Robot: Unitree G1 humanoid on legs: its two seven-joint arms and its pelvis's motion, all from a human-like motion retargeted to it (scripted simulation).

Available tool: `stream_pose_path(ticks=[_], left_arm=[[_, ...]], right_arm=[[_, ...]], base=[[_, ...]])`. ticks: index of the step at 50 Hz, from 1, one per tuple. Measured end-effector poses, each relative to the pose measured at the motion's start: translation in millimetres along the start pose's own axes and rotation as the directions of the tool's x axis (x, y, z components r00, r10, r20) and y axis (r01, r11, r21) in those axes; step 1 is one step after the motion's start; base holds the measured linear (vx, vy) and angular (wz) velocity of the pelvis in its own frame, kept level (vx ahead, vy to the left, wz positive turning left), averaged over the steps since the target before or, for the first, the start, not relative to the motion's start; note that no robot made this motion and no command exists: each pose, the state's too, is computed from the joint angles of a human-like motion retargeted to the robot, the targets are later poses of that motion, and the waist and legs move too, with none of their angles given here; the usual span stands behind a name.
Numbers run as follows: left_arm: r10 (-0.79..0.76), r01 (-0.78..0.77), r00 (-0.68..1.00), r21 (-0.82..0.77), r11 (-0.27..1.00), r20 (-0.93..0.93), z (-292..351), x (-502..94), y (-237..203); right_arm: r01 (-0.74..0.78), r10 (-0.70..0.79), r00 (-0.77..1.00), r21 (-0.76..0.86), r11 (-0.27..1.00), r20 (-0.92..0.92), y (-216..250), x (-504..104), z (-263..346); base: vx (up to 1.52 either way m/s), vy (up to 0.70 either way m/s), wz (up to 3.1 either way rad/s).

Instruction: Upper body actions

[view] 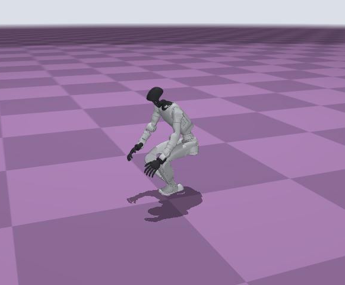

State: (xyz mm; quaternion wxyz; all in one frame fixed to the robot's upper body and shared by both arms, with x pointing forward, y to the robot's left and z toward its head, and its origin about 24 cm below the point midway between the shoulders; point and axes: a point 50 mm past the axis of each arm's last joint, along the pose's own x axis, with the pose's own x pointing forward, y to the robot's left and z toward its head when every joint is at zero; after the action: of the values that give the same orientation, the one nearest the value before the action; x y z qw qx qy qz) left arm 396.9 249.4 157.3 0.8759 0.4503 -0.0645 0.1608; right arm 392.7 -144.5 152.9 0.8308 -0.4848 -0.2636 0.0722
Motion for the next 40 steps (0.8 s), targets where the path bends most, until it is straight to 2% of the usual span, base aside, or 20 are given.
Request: stream_pose_path(ticks=[4, 8, 12, 16, 20, 25, 29, 32, 35, 40], left_arm=[[0.057, -0.055, 0.996, -0.038, 0.998, 0.067, 19.7, 13.6, 25.3], [0.077, -0.066, 0.989, -0.095, 0.993, 0.125, 33.0, 20.1, 42.8], [-0.04, 0.043, 0.998, -0.08, 0.996, 0.039, -1.8, 3.5, 18.1], [-0.273, 0.244, 0.929, -0.14, 0.96, -0.251, -72.8, -50.0, -42.0], [-0.54, 0.432, 0.643, -0.325, 0.841, -0.543, -140.2, -154.6, -110.7], [-0.648, 0.436, 0.254, -0.513, 0.74, -0.718, -181.1, -297.2, -146.3], [-0.587, 0.309, -0.128, -0.595, 0.742, -0.799, -186.3, -438.4, -141.1], [-0.543, 0.167, -0.353, -0.622, 0.765, -0.762, -164.9, -528.3, -127.6], [-0.53, 0.047, -0.5, -0.633, 0.773, -0.685, -141.5, -580.6, -116.9], [-0.529, -0.029, -0.562, -0.624, 0.781, -0.636, -137.3, -599.9, -105.2]], right_arm=[[0.113, -0.111, 0.993, -0.058, 0.992, 0.04, -28.9, 5.9, -0.4], [0.156, -0.152, 0.988, -0.142, 0.978, 0.037, -54.3, 2.0, -11.1], [0.074, -0.096, 0.987, -0.16, 0.984, -0.131, -29.1, -32.6, -44.8], [-0.085, 0.054, 0.913, -0.059, 0.995, -0.405, 28.0, -101.3, -83.5], [-0.255, 0.245, 0.668, 0.094, 0.962, -0.702, 87.3, -207.6, -107.3], [-0.343, 0.383, 0.231, 0.294, 0.892, -0.895, 131.3, -339.2, -91.9], [-0.347, 0.51, -0.204, 0.549, 0.761, -0.836, 150.2, -448.7, -42.3], [-0.279, 0.536, -0.454, 0.685, 0.673, -0.712, 142.6, -517.2, -2.4], [-0.172, 0.512, -0.585, 0.713, 0.68, -0.629, 135.8, -554.8, 29.5], [0.015, 0.481, -0.642, 0.618, 0.786, -0.596, 138.7, -563.5, 45.4]], base=[[-0.09, -0.3, 0.26], [-0.05, -0.13, 0.08], [0.09, 0.01, 0.04], [0.21, 0.08, 0.35], [0.29, 0.06, 0.69], [0.34, 0.05, 0.54], [0.43, 0.22, 0.45], [0.61, 0.27, 0.47], [0.49, 0.15, 0.46], [0.2, 0.04, 0.1]])
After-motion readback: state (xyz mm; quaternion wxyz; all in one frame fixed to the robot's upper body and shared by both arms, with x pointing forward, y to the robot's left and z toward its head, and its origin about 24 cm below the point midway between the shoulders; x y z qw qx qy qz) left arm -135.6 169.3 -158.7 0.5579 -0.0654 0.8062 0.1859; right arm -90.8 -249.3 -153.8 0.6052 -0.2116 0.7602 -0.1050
